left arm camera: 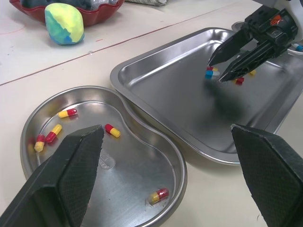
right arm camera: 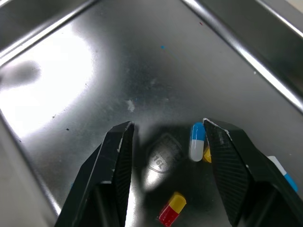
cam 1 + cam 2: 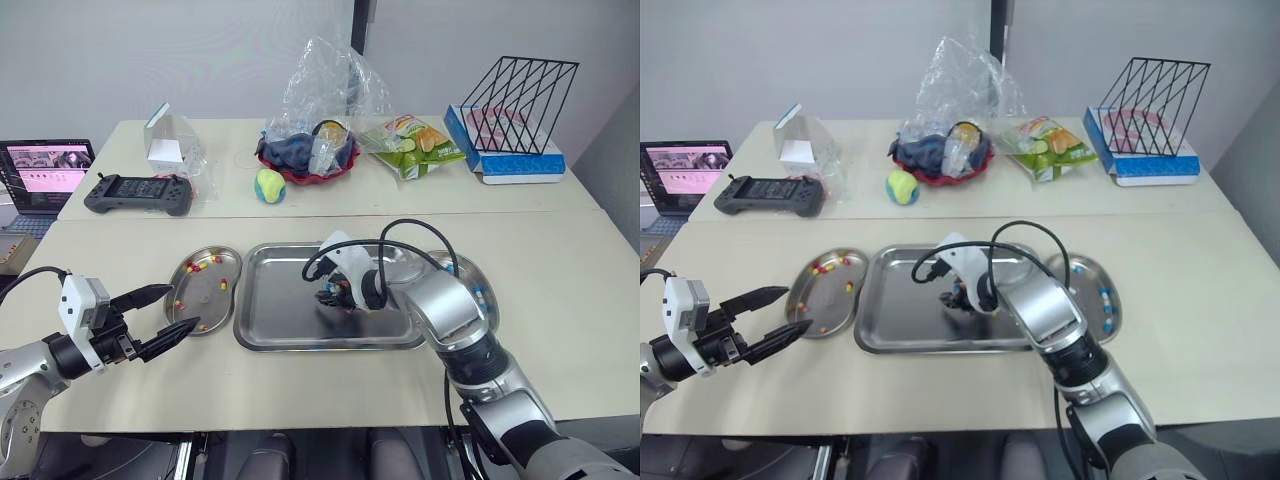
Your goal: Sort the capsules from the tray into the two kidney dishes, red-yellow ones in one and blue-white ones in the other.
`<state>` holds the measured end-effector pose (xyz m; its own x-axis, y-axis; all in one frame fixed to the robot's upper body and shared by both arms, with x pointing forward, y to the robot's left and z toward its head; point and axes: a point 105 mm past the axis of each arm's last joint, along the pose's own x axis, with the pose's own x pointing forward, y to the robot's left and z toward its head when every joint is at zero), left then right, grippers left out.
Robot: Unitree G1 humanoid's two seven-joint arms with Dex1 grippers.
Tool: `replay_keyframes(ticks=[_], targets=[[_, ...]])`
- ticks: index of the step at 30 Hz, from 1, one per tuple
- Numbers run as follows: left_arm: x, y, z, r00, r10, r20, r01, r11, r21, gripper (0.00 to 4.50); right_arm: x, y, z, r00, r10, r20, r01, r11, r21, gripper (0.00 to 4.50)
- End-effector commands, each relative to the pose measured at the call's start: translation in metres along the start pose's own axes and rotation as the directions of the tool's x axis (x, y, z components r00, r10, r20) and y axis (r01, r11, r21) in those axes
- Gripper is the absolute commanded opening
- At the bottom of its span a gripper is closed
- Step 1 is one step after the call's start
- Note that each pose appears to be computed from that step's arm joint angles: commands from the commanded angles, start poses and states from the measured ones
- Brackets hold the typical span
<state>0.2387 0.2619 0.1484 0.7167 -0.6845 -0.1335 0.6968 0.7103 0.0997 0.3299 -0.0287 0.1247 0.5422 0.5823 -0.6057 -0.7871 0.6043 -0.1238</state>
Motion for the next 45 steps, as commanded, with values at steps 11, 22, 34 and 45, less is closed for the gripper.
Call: replay_keyframes(ticks=[11,22,34,45], targets=[[-0.002,0.004,0.013,0.999,0.022,0.033,-0.024,0.999,0.042,4.5,0.002,0.003,0.003,1.0,-0.006,0.012,0.006,1.0,-0.012,2.38],[-0.001,0.005,0.012,1.0,0.023,0.019,-0.023,0.999,0.043,4.5,0.005,0.007,-0.008,1.0,0.004,-0.028,-0.004,1.0,-0.023,1.59],[0.001,0.006,0.013,1.0,0.016,0.014,-0.017,0.999,0.048,4.5,-0.001,0.006,0.001,0.999,0.031,0.008,-0.031,1.0,-0.002,0.06],[0.013,0.007,0.017,0.999,-0.029,0.034,0.028,0.998,0.049,4.5,-0.071,-0.073,0.006,0.997,0.037,0.071,-0.038,0.999,0.012,0.06]])
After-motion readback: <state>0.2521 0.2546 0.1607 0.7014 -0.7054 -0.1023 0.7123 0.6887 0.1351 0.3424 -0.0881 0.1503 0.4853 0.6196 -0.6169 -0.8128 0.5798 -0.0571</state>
